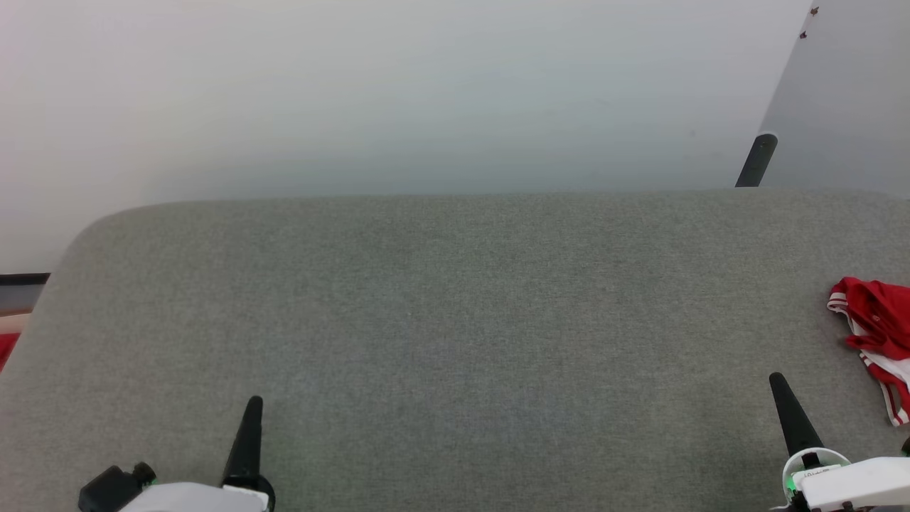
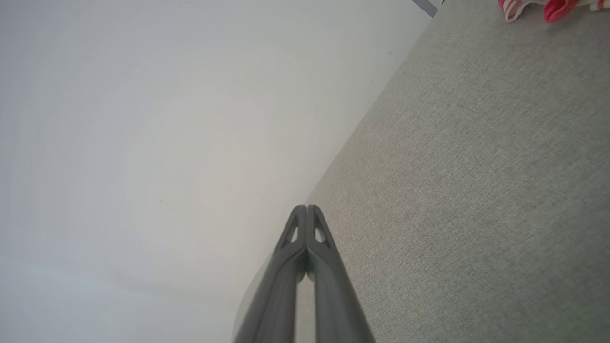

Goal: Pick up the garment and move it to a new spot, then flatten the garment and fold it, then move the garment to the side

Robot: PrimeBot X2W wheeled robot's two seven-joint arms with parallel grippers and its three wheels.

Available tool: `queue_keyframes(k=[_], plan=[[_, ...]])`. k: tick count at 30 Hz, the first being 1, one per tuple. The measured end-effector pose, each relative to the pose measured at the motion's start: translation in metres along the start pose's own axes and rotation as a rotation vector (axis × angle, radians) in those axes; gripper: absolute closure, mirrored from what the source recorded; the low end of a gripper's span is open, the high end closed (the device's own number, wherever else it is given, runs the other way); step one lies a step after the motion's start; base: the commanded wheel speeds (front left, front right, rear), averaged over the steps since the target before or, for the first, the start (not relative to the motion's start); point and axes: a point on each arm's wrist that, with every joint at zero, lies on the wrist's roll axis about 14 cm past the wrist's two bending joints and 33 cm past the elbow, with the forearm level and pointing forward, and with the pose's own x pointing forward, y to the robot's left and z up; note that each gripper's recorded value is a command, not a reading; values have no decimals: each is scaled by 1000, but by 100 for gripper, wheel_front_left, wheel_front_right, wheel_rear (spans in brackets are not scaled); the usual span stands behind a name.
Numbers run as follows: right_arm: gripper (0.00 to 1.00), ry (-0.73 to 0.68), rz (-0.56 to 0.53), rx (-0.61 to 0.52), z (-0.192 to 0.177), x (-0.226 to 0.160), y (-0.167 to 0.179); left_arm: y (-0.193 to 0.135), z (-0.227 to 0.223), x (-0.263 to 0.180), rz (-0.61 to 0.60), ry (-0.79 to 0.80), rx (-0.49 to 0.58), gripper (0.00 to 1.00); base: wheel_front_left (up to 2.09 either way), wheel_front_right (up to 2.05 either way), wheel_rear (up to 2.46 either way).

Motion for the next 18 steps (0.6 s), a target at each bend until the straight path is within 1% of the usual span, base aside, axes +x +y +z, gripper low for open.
queue_keyframes(k=[18], plan=[[100,-3,-1,164,-2,6,-1,-5,1,9,-11,9,-171,100,0,0,0]])
